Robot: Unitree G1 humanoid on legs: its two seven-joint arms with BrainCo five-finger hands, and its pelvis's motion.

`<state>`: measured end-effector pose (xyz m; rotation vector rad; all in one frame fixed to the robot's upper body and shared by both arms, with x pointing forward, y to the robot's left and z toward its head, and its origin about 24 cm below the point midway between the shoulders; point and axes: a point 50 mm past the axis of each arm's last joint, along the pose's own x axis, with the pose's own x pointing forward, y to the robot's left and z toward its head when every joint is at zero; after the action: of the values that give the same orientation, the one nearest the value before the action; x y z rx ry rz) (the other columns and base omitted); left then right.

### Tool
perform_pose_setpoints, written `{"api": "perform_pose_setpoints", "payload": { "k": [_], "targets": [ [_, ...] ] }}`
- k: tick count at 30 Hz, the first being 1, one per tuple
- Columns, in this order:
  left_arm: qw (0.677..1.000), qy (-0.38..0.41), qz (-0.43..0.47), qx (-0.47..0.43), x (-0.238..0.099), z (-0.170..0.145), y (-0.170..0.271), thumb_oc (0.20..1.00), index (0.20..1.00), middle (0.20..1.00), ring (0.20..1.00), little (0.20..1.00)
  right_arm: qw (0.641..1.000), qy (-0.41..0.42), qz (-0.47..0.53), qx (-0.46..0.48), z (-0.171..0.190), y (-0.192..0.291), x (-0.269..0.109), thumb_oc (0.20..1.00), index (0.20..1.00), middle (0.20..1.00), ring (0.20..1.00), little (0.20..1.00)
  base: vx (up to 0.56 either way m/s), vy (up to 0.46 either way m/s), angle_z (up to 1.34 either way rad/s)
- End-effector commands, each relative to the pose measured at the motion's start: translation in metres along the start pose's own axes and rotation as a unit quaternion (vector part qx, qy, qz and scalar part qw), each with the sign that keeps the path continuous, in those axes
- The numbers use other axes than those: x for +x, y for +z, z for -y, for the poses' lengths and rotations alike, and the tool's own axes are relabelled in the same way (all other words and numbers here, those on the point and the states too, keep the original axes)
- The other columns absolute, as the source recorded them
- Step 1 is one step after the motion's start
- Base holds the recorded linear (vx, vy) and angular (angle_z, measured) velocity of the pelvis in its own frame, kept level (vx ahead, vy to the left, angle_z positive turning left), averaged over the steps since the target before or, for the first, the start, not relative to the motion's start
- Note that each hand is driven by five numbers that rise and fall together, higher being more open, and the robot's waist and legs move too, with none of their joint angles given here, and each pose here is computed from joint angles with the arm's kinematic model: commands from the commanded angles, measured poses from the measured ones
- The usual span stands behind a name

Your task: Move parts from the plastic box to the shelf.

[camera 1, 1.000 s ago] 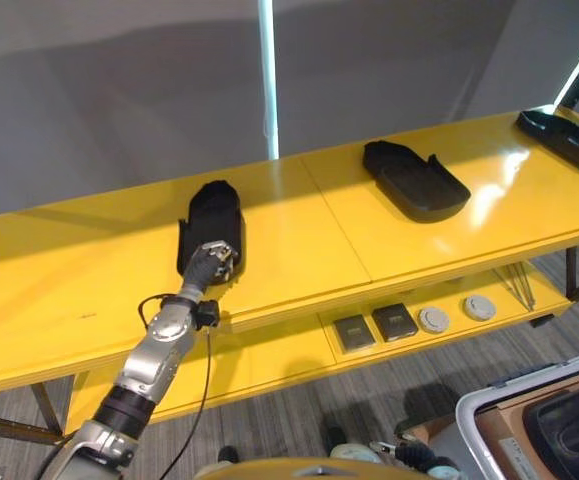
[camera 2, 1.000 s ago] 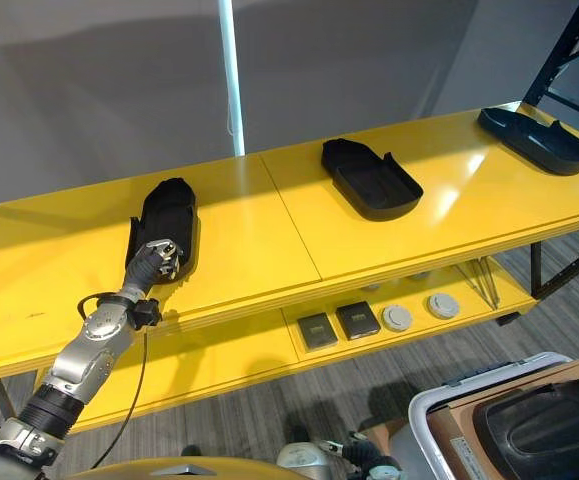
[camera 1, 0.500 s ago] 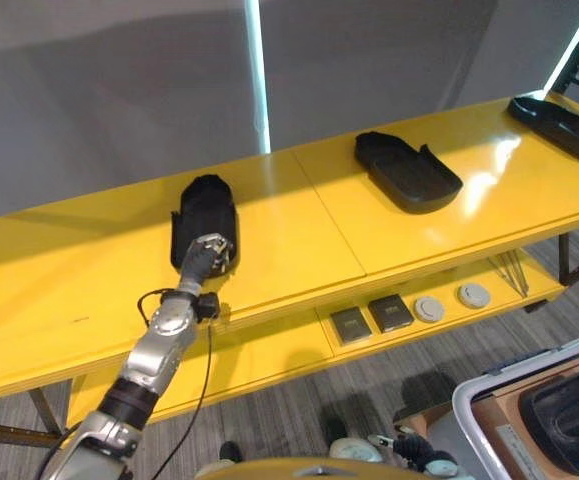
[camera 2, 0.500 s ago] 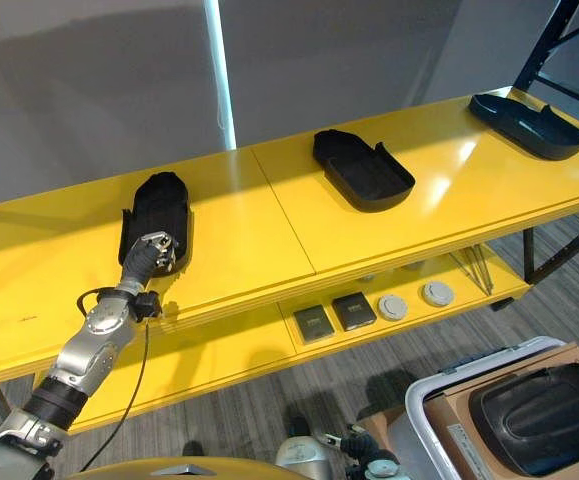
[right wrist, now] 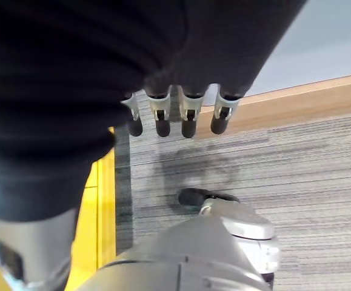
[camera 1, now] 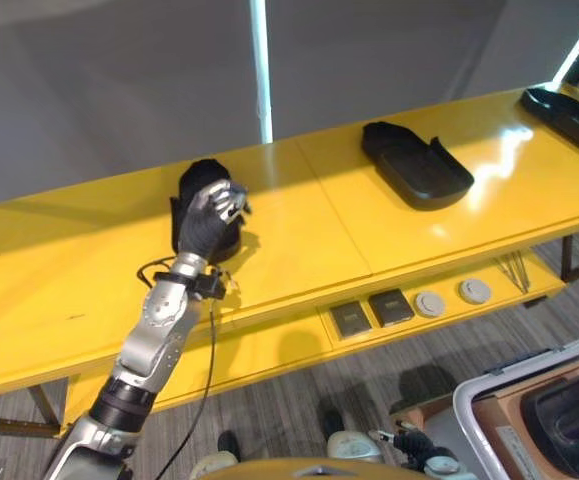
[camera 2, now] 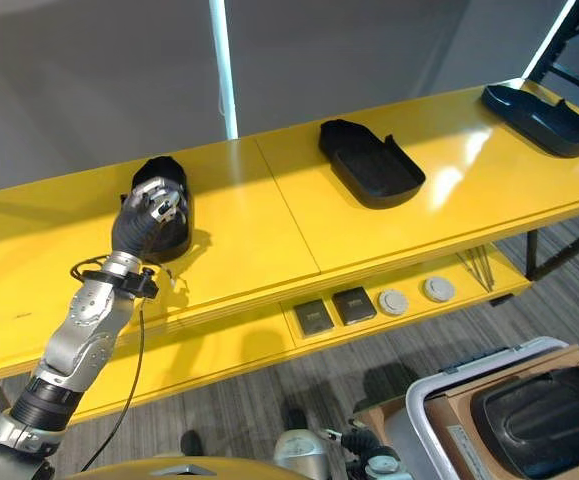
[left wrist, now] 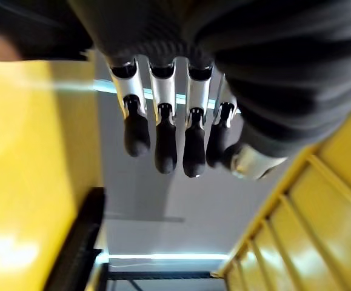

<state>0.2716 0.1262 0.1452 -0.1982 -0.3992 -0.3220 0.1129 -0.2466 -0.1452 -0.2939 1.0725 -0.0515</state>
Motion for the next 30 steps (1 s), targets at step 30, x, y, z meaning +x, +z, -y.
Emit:
{"api": "perform_pose_setpoints", "payload": {
  "k": [30],
  "targets": [
    [0.985,0.020,0.089,0.149,-0.028,-0.013,0.005,1.000,1.000,1.000,1.000,1.000,0.996,-0.004,0.007,0.084,-0.010,0.015,0.007,1.000,1.000,1.000,1.000,1.000,-0.04,0.007,0.04]
  ]
}}
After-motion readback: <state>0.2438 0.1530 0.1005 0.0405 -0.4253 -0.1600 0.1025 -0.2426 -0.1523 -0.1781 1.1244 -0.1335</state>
